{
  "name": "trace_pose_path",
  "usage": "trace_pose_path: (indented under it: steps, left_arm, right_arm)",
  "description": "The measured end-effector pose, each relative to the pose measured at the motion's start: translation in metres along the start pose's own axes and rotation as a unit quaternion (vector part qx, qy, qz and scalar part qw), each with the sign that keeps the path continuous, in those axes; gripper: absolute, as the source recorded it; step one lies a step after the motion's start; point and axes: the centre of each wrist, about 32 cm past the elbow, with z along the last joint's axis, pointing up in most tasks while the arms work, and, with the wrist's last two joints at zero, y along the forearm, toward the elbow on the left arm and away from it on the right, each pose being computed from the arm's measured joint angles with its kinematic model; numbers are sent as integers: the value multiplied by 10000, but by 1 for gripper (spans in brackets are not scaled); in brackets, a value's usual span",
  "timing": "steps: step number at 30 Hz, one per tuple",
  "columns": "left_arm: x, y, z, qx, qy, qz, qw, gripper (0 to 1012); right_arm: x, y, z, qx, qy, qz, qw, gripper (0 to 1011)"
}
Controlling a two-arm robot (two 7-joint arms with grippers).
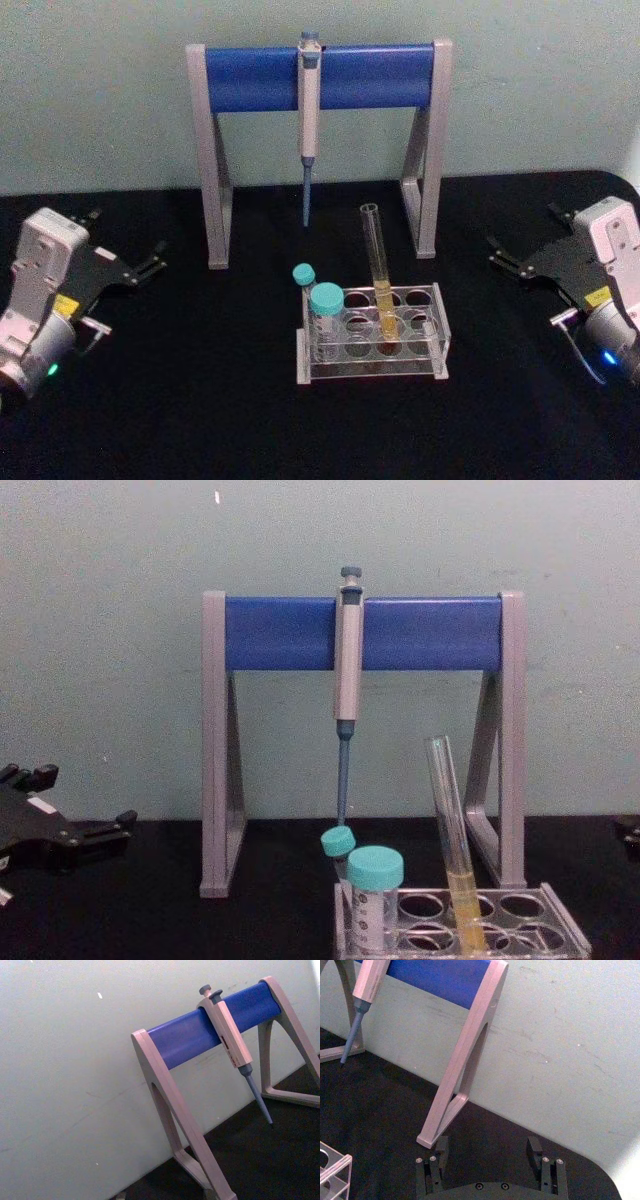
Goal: Pick up the test tube from the test tube rack, shake it, then place it back into the test tube rack.
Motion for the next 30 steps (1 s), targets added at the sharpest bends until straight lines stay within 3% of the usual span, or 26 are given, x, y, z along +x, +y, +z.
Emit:
trace_pose_path:
  steps: [30]
  left_arm:
    - [0,0,0,0,0,0,10000,1001]
  right_arm:
    - [1,0,0,-1,-1,0,10000,1000]
